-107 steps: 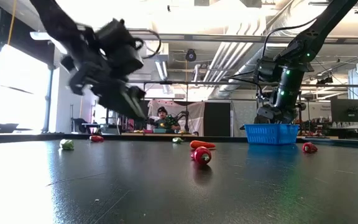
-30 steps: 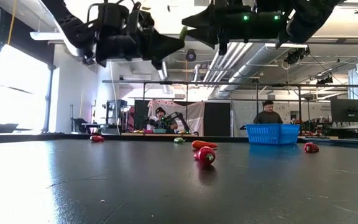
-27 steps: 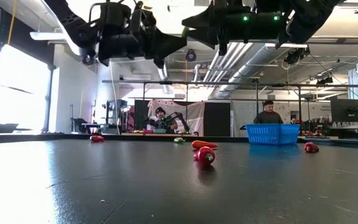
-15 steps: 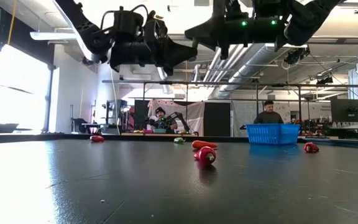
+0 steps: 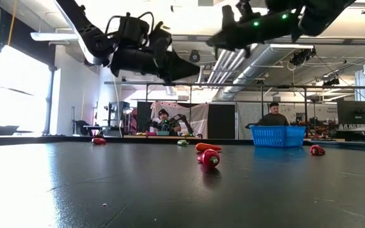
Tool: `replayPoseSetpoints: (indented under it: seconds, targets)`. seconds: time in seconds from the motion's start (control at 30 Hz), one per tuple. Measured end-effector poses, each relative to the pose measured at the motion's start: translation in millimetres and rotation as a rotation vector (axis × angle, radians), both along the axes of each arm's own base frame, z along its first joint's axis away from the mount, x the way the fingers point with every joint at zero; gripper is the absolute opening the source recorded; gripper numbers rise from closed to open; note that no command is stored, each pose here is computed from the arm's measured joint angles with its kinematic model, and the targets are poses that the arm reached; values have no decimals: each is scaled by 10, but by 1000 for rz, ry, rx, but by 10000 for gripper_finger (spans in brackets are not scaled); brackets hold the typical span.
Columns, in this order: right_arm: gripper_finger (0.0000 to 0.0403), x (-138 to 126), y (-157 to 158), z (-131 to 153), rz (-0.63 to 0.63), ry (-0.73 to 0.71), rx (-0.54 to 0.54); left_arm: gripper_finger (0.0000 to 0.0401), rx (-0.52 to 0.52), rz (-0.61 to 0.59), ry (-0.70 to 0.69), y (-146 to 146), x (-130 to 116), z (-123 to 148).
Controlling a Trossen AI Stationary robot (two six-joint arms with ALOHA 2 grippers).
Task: Sort produce into baskets
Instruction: Put the green chili pepper into the blue bin, then put the red chili pepper into the blue bin
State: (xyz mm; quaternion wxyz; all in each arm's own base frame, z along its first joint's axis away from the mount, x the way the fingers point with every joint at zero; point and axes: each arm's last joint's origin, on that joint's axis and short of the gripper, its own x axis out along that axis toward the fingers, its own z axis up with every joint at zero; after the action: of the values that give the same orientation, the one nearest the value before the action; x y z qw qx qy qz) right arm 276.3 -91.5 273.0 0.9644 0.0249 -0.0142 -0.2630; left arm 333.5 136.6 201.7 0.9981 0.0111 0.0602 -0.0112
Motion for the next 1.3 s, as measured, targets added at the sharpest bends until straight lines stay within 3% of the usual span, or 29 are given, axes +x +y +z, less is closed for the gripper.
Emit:
replayPoseSetpoints:
  seconds: [0.2, 0.43, 0.7, 0.97, 1.3]
  targets:
    - [4, -423, -237, -58, -415, 229, 137, 107, 45, -27, 47, -106, 34, -50]
    - [4, -841, -583, -506, -774, 462, 475, 104, 111, -36, 37, -259, 96, -39]
    - [4, -875, -917, -904, -805, 560, 630, 97, 109, -61, 39, -386, 135, -42]
    - [12, -868, -1017, -1145, -773, 631, 718, 97, 103, -86, 37, -476, 159, -41]
    - [109, -863, -996, -1097, -747, 668, 660, 97, 74, -104, 44, -519, 167, -48]
